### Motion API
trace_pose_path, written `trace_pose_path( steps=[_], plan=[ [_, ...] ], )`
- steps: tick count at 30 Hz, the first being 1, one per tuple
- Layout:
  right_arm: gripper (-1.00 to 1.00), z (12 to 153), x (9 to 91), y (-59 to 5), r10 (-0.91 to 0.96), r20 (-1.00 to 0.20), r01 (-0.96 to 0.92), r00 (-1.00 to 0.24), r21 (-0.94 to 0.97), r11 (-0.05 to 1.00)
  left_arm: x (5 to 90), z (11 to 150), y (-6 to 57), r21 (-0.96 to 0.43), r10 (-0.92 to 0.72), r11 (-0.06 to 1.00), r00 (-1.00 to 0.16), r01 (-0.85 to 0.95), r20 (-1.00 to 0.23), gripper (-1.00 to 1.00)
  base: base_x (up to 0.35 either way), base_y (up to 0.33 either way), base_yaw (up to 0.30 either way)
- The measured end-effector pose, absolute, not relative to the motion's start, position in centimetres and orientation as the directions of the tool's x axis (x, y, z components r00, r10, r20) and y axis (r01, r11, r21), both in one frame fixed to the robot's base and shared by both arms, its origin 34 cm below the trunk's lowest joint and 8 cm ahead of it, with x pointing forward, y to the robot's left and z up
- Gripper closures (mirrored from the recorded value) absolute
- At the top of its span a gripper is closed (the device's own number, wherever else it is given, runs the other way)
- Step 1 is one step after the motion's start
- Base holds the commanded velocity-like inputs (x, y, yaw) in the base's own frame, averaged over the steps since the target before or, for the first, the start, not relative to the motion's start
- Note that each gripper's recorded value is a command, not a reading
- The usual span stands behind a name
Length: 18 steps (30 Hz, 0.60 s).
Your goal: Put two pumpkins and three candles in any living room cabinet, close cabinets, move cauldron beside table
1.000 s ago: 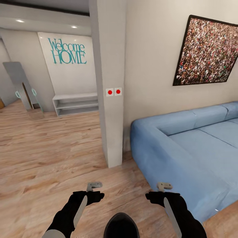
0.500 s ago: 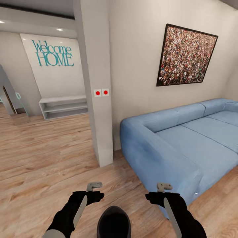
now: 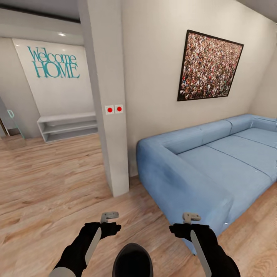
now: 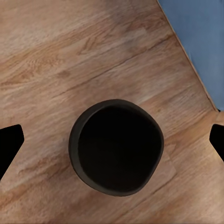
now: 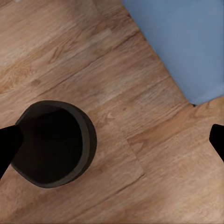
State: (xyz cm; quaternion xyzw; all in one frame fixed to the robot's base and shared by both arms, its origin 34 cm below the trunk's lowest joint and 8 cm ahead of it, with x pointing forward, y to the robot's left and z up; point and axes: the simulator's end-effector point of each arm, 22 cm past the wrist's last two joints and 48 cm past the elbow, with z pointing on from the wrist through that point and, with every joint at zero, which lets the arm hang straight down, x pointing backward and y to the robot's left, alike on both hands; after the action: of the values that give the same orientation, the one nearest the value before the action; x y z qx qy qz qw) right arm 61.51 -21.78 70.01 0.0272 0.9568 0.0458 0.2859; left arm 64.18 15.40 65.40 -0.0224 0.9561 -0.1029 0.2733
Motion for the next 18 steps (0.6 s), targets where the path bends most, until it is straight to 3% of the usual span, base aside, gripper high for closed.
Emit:
trace_pose_path(
  steps=[9, 18],
  plan=[
    [-1.0, 70.02, 61.49, -21.75, 0.077, -0.545, 0.025, -0.835, 0.103, 0.994, 64.16, 65.41, 15.42, -0.209, -0.099, 0.978, -0.85, 0.013, -0.518, -1.0, 0.202, 0.186, -0.107],
    [-1.0, 70.01, 61.5, -21.75, 0.076, -0.545, 0.024, -0.835, 0.102, 0.995, 64.17, 65.4, 15.43, -0.209, -0.099, 0.978, -0.85, 0.013, -0.518, -1.0, 0.18, 0.033, -0.007]
  ],
)
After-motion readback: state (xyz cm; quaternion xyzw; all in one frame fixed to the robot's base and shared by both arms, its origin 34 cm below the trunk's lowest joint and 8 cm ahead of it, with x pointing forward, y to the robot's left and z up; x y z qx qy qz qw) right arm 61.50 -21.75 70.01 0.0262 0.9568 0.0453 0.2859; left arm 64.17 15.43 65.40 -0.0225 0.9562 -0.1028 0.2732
